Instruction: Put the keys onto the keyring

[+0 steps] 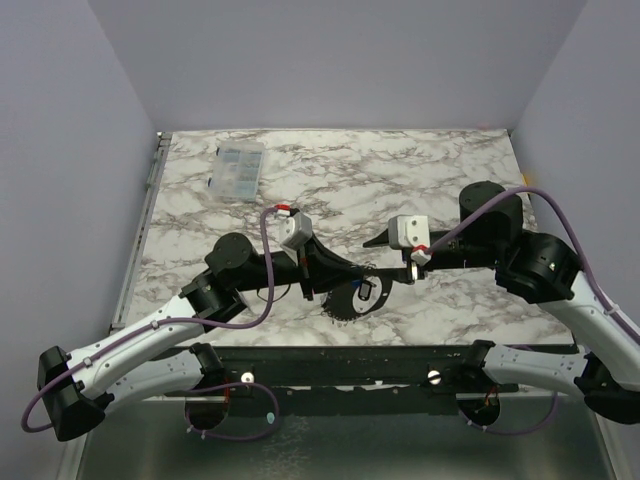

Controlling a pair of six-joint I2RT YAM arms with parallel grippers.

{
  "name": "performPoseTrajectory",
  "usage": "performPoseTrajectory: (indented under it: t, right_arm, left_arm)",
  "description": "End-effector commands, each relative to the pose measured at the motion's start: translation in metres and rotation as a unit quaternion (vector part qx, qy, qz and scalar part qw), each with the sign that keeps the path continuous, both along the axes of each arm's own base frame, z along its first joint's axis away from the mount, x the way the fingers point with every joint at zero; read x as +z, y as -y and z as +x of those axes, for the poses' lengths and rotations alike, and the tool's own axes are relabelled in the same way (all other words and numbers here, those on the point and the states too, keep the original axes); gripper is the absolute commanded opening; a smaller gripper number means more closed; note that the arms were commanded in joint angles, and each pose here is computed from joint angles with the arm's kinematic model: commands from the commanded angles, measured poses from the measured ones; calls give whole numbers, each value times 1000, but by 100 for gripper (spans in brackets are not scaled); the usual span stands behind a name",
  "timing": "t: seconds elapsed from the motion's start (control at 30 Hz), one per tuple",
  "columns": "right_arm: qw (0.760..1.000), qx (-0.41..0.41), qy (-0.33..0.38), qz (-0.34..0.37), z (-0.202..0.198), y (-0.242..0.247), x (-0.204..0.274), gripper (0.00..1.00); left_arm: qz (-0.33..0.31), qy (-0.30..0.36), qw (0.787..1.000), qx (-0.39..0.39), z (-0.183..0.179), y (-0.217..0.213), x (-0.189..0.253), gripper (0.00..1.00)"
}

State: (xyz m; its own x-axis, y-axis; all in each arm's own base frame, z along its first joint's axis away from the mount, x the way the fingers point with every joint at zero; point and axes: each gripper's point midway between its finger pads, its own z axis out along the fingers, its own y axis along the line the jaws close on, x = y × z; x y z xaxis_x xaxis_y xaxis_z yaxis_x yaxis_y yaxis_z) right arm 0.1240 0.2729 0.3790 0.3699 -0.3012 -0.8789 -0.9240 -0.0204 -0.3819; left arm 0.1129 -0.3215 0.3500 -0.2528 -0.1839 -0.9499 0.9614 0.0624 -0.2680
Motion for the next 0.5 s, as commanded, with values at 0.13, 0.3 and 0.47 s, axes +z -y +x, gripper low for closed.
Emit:
performPoseTrajectory:
  t: [0.13,0.3,0.47]
  right_arm:
    - [999,29,-15,-25,-11,1,-2,47]
    - [998,38,-30,-37,-16,2,-8,45]
    - [997,43,-43,-47,-21,4,-11,45]
  left_arm:
    - [-4,18,1000,-14,-6,-3,15,0]
    - [-1,9,1000,-15,-5,-1,12,0]
    - [-1,6,1000,-14,-5,-1,12,0]
